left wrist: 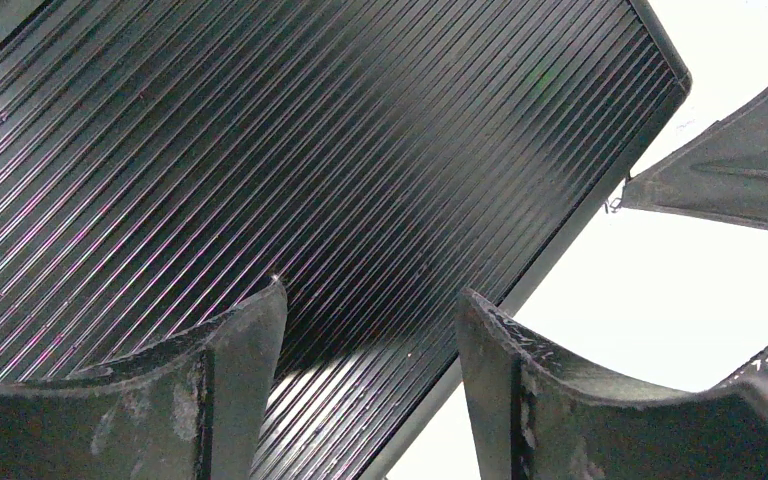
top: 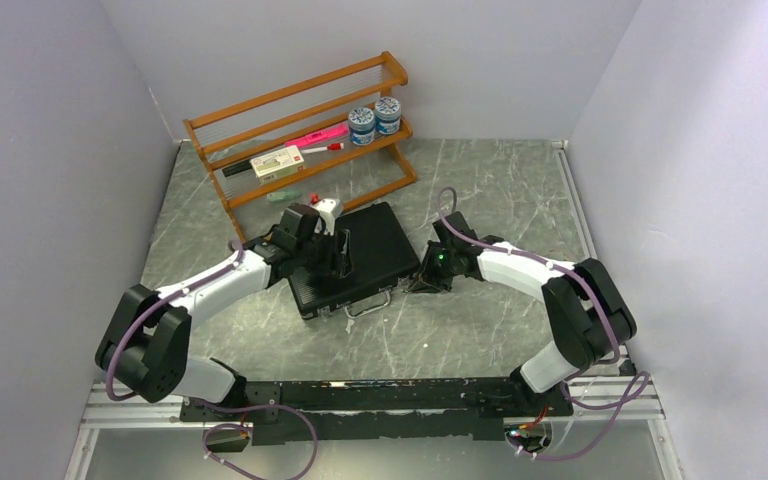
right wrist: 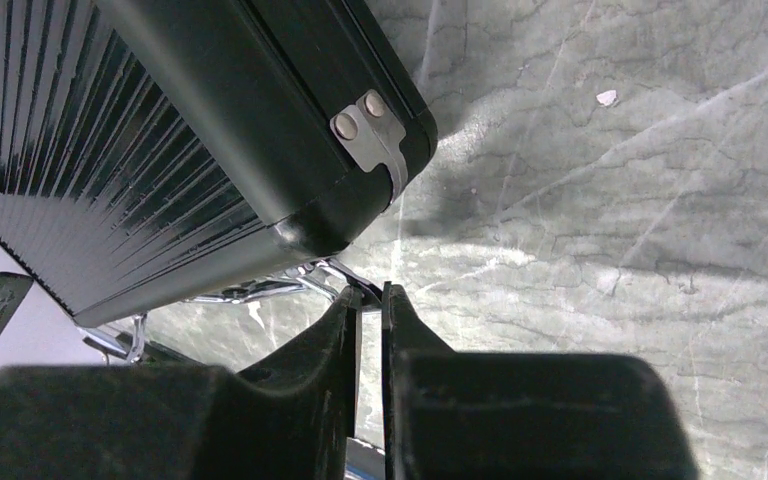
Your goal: Pack up texas hold em set
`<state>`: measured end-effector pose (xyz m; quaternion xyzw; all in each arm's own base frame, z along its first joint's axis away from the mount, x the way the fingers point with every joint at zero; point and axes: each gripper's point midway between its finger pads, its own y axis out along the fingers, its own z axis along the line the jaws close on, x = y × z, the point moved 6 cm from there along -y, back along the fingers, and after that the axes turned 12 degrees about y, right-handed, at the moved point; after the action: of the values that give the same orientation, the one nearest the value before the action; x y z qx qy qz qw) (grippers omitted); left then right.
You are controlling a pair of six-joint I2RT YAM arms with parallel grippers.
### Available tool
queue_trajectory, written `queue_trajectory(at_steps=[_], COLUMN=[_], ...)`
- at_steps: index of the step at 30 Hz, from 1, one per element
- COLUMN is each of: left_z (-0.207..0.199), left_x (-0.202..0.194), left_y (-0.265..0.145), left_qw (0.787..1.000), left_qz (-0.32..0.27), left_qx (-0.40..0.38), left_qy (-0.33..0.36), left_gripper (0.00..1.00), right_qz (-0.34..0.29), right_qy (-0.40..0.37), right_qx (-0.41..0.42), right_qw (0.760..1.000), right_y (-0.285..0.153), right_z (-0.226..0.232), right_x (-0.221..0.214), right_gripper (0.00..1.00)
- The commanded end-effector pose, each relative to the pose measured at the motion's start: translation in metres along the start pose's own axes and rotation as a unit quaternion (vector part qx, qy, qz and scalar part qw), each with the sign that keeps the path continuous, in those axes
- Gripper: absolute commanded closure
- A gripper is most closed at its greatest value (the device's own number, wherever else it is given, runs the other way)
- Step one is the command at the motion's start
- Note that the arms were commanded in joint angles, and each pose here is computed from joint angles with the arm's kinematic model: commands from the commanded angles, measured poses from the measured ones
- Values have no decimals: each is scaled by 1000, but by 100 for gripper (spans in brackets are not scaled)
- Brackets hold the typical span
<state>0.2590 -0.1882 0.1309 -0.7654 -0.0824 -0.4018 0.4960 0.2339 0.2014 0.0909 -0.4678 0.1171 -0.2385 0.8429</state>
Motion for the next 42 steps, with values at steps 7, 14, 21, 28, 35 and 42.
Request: queue_trajectory(at_steps=[7,14,21,28,35,42], left_z=[4,1,15,31,23,10], left_x=[-29,-16,1,-20,-51,-75], left_y=[8,2,-26,-68,-79,-65], left_qw=[996,997,991,960,950,951], left_qz=[85,72,40,-5,-6,14], left_qx=[-2,-6,92,212,192,131], left_qy=[-36,-40,-86,-184,-247,-281], left_gripper=[30,30,24,11,10,31], right_qz=[-99,-154,-142,-48,42,86], right_qy=[-72,-107,-148,-239,-334,-368], right_qx=[94,139,188,226,210,203], right_qw=[988,972,960,943,918,903], right_y=[20,-1,-47,-44,-11,1], right_z=[14,20,52,94,129,138], right_x=[14,16,4,-44,-96,-119], right_gripper=[81,78,71,53,49,57])
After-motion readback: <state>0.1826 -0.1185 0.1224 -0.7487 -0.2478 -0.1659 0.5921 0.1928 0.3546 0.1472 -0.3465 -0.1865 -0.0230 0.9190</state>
